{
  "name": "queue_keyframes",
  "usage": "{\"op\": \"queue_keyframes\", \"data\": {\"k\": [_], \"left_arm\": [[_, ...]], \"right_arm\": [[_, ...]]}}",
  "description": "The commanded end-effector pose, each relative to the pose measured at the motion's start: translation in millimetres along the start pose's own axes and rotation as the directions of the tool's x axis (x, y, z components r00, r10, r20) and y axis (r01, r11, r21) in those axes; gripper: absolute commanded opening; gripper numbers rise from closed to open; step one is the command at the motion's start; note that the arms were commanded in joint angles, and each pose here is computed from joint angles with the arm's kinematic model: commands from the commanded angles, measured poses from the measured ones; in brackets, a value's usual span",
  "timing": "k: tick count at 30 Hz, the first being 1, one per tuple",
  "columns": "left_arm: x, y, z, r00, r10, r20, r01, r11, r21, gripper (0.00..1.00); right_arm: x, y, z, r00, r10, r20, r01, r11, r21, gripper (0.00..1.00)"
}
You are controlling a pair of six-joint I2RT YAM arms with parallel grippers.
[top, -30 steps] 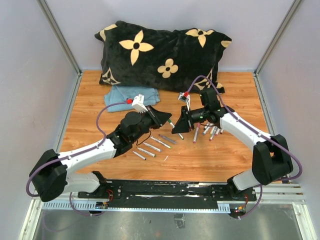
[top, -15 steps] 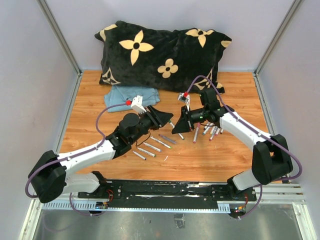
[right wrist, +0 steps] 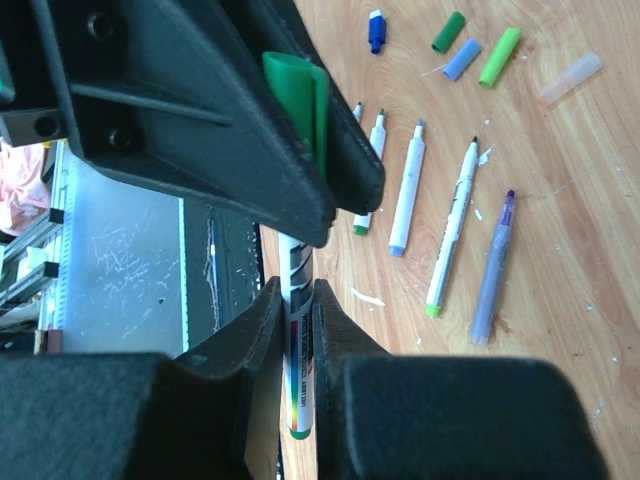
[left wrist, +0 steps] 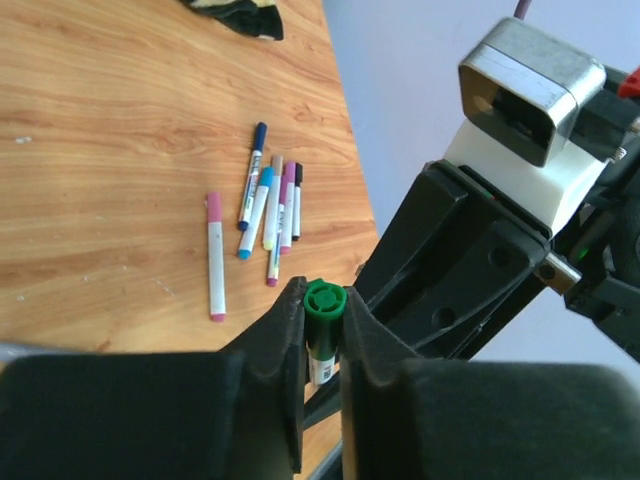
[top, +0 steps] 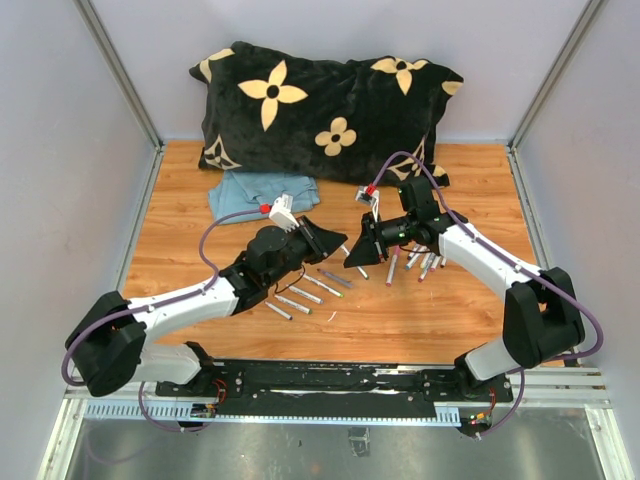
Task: Open the pen caps
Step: Open the pen cap from the pen.
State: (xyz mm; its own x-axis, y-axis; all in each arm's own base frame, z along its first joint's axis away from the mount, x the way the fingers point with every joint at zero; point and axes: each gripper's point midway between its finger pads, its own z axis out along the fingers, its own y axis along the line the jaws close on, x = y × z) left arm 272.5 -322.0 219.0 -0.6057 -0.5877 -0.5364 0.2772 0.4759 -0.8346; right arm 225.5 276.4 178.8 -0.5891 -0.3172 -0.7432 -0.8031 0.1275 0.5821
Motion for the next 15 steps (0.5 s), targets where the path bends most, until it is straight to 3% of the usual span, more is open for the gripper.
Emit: {"op": "queue_keyframes", "data": {"k": [1,3,4,9,15], "left_arm": [[-7.6,-11.2,1.2,1.0,-0.011,0.02,0.01,1.0,0.028,0.03],[-18.8,-9.3,-0.8,0.998,0.007,0.059,-0.007,1.0,0.002,0.0],[-49.5,-1.8,-6.3,0.989,0.022,0.146,-0.017,0.999,-0.031,0.0],[-119.6,19.2,-23.5,0.949,0.021,0.315,0.003,0.997,-0.073,0.0],[-164.7,23.5,-41.9,0.902,0.092,0.423,-0.042,0.991,-0.125,0.0]], "right_arm": [[-5.6,2.8,2.2,1.0,-0.031,-0.001,0.031,1.0,0.001,0.01],[-4.6,3.6,2.5,0.999,-0.038,-0.002,0.038,0.999,-0.006,0.01],[-2.5,6.4,4.3,0.999,-0.051,-0.006,0.05,0.998,-0.022,0.01],[3.1,14.0,12.9,0.997,-0.071,-0.029,0.069,0.996,-0.053,0.01],[8.8,11.0,19.9,0.996,-0.07,-0.06,0.067,0.997,-0.048,0.01]]}}
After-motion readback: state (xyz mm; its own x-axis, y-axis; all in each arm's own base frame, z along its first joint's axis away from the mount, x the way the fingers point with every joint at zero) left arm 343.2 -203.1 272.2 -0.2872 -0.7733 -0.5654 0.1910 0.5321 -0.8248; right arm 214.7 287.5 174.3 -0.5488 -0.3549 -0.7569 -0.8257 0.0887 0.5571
